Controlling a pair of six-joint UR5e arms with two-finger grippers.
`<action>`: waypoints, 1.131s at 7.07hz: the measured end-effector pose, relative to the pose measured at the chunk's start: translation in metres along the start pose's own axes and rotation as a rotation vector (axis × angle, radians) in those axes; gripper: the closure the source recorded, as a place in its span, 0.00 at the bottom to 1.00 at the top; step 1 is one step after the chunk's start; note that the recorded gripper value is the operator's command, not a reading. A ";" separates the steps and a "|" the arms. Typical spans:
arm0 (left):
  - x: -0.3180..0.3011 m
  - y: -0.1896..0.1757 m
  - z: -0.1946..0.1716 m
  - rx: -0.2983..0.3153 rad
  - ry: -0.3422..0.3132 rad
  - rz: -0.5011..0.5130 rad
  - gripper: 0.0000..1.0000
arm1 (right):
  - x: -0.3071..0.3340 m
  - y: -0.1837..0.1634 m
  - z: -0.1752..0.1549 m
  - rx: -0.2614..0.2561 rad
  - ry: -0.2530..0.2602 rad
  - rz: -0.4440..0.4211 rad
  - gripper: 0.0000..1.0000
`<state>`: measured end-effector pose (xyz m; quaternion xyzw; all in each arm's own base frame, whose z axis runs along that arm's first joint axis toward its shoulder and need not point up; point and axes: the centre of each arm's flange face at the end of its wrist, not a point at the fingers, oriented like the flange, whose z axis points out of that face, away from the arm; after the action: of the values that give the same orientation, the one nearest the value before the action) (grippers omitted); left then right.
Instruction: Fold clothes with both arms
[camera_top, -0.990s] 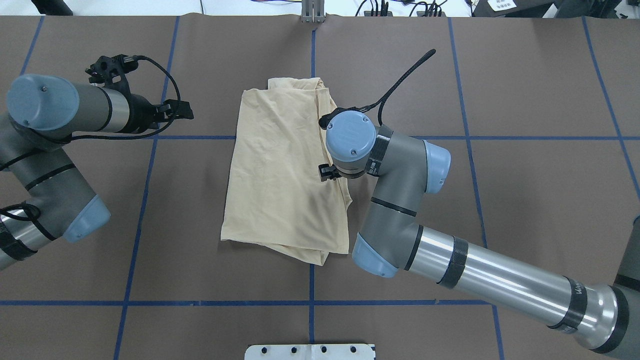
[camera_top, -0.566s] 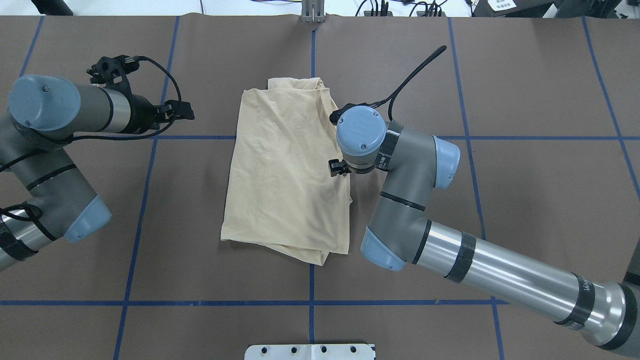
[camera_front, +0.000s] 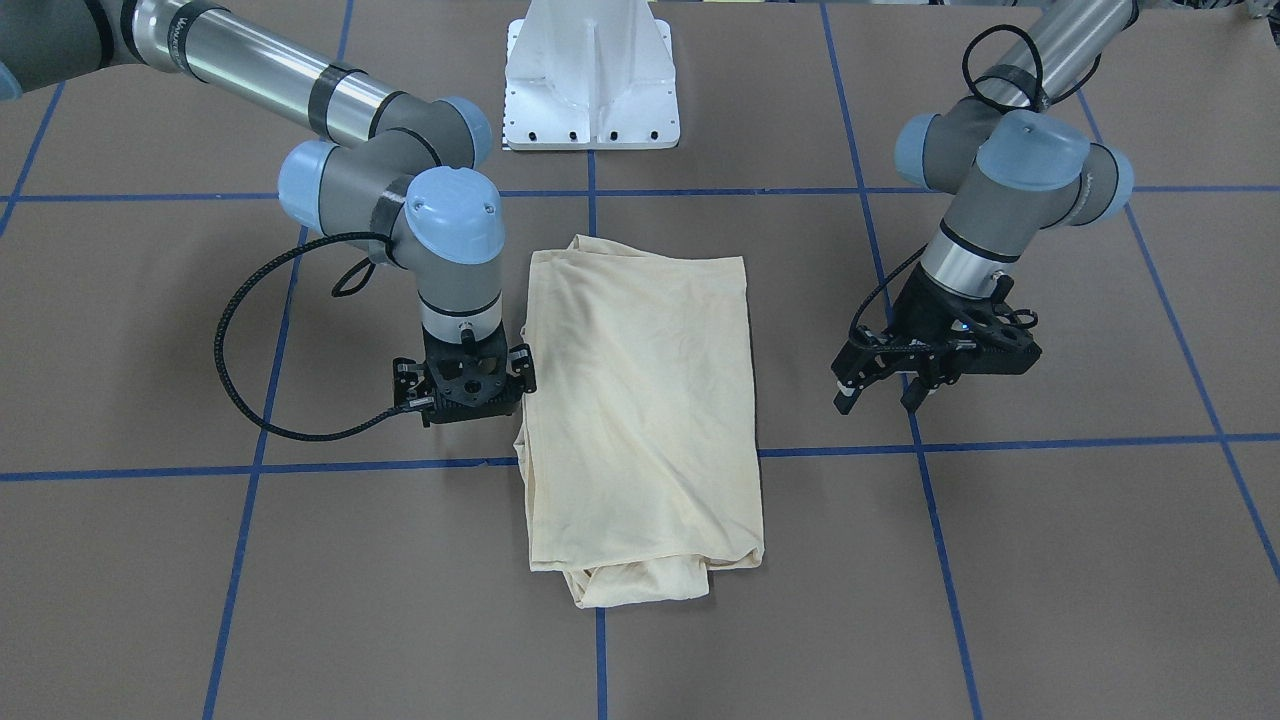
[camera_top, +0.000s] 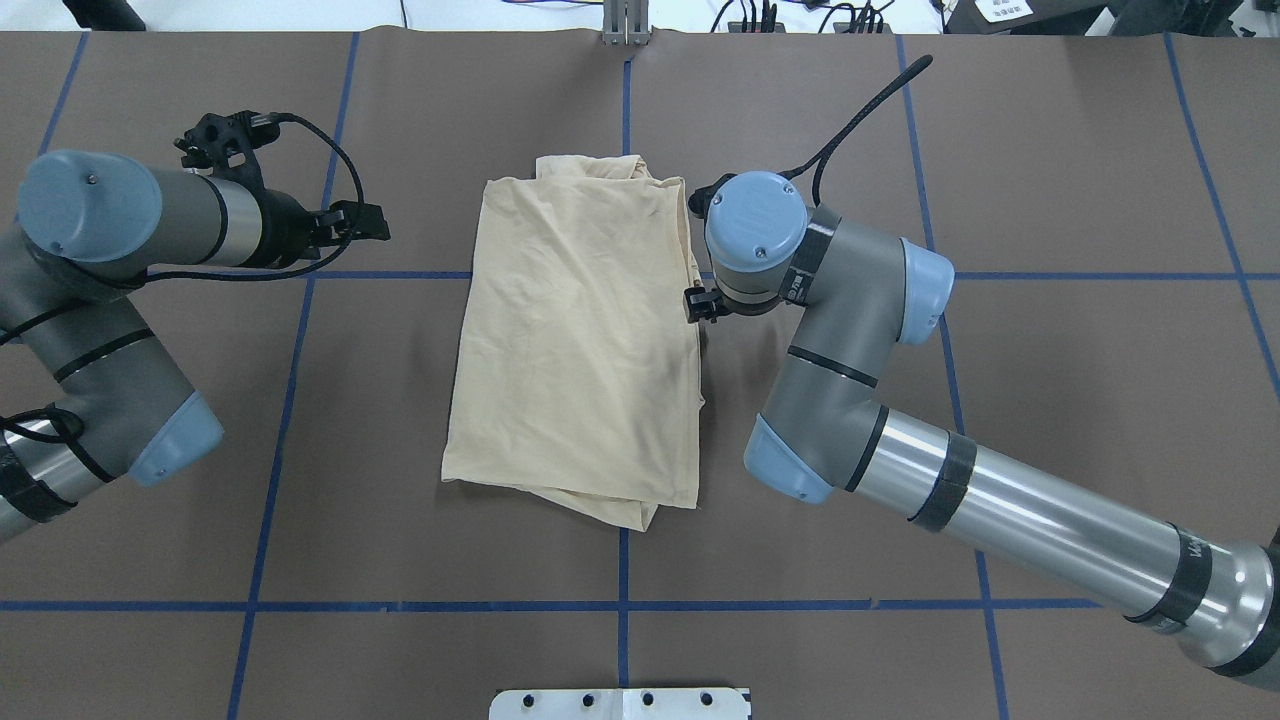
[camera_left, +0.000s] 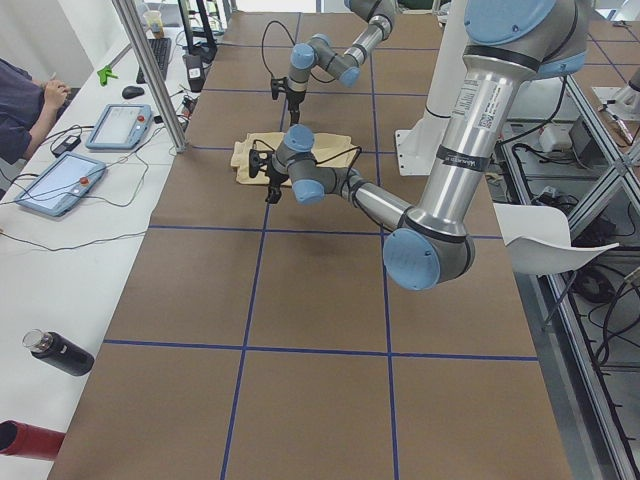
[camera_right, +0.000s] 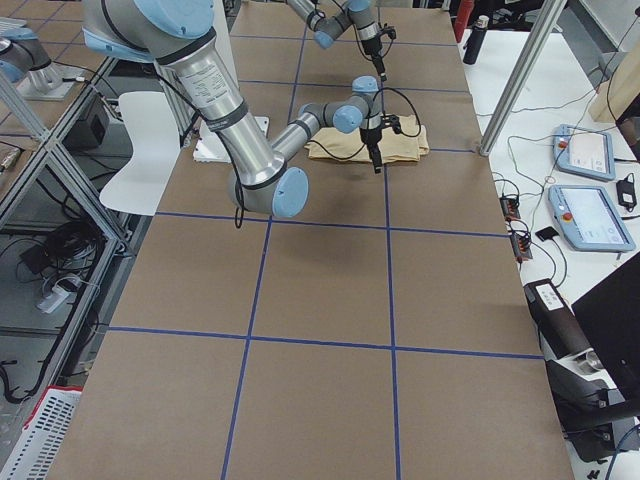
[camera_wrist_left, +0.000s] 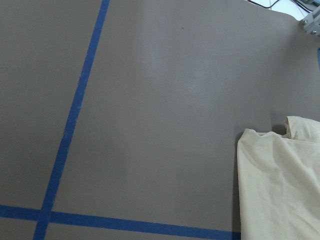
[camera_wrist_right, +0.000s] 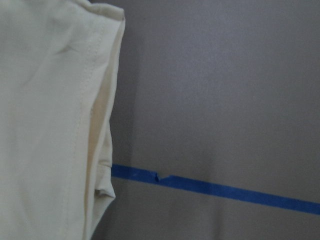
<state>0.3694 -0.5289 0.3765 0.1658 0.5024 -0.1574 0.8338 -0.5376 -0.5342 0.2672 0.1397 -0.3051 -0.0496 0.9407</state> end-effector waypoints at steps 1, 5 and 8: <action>0.001 0.000 -0.001 0.000 0.003 0.000 0.00 | -0.003 -0.005 -0.009 -0.001 -0.022 0.001 0.00; 0.040 0.036 -0.022 -0.113 0.099 -0.129 0.00 | 0.000 0.043 -0.057 -0.087 -0.192 0.104 0.00; 0.072 0.094 -0.030 -0.212 0.141 -0.245 0.00 | -0.008 0.073 -0.084 -0.162 -0.279 0.263 0.00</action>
<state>0.4178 -0.4390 0.3107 0.0252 0.5897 -0.1919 0.7841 -0.4936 -0.4433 0.2191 0.0142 -0.4430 0.0306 0.8959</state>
